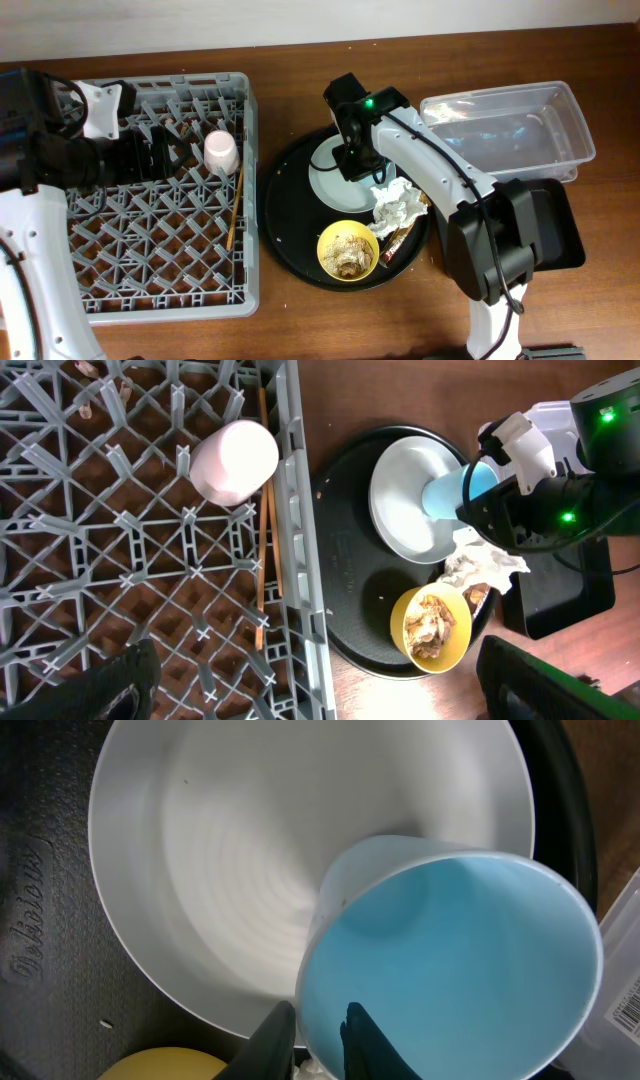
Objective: Sort waste into correct bins and load items into the dishwasher rack
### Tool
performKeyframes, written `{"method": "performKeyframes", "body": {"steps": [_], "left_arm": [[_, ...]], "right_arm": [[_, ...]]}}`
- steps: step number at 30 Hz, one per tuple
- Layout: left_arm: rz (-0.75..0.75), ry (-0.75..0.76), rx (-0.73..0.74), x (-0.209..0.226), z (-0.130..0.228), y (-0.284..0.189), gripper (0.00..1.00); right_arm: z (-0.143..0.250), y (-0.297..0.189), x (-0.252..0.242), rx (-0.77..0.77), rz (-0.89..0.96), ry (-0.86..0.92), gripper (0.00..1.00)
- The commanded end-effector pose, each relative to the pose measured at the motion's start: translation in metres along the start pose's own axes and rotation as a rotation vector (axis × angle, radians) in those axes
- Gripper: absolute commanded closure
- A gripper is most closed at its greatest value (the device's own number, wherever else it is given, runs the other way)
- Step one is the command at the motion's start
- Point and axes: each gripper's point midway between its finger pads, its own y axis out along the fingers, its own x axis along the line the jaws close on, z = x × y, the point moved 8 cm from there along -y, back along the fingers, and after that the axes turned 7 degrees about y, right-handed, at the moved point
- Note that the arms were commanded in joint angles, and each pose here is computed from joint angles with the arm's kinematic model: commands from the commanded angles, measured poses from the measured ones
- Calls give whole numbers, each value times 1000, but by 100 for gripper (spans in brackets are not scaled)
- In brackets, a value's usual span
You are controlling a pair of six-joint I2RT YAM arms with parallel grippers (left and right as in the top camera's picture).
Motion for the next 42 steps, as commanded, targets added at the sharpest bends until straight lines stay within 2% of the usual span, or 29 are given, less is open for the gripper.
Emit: {"method": "performKeyframes", "body": {"steps": [1, 2, 3, 4, 7, 10, 13, 15, 17, 18, 20, 21, 22, 23, 25, 27, 32, 37, 39, 40, 42], "left_arm": [[-6, 2, -20, -3, -1, -7, 0], [-6, 2, -20, -3, -1, -7, 1], [-6, 2, -20, -3, 0, -7, 1], [-6, 2, -20, -3, -1, -7, 1], [-6, 2, -20, -3, -1, -7, 1], [-6, 2, -20, -3, -1, -7, 1], [-6, 2, -20, -3, -1, -7, 1], [-6, 2, -20, -3, -1, -7, 1], [-9, 9, -32, -3, -3, -7, 1], [-12, 34, -83, -2, -12, -7, 1], [165, 24, -136, -18, -17, -9, 1], [323, 68, -187, -32, -22, -13, 1], [596, 263, -292, -60, -24, -24, 1], [764, 350, -351, -79, -23, -31, 1], [936, 390, -353, -106, -20, -33, 1], [1006, 420, -319, -126, -16, -29, 1], [1069, 463, -246, -153, -8, -22, 1], [1185, 566, -168, -195, 7, -15, 2], [1206, 581, -156, -202, 10, -14, 9], [1210, 591, -158, -204, 10, -14, 20], [1210, 594, -159, -204, 10, -14, 28]], "right_arm": [[4, 6, 2, 14, -3, -7, 82], [5, 11, 2, 14, -3, -7, 82], [5, 12, 2, 10, -3, -6, 93], [4, 12, 2, 4, -1, -5, 96], [-4, -21, 2, -36, -11, -3, 96], [-2, -113, 0, -155, -57, -1, 96], [22, -212, -4, -367, -239, -129, 96], [49, -262, -15, -482, -438, -166, 96], [77, -288, -26, -502, -623, -214, 96], [89, -293, -31, -498, -694, -268, 96], [102, -297, -40, -484, -795, -311, 96], [108, -299, -46, -493, -860, -334, 96], [109, -306, -54, -534, -940, -326, 96], [109, -309, -56, -558, -977, -332, 96], [111, -315, -52, -586, -1050, -365, 96], [112, -318, -46, -585, -1090, -389, 96], [119, -326, -22, -606, -1200, -527, 96], [125, -328, -4, -570, -1236, -588, 96], [125, -328, -4, -570, -1236, -588, 96], [125, -327, -4, -568, -1236, -587, 96], [125, -327, -4, -566, -1229, -586, 96]]}}
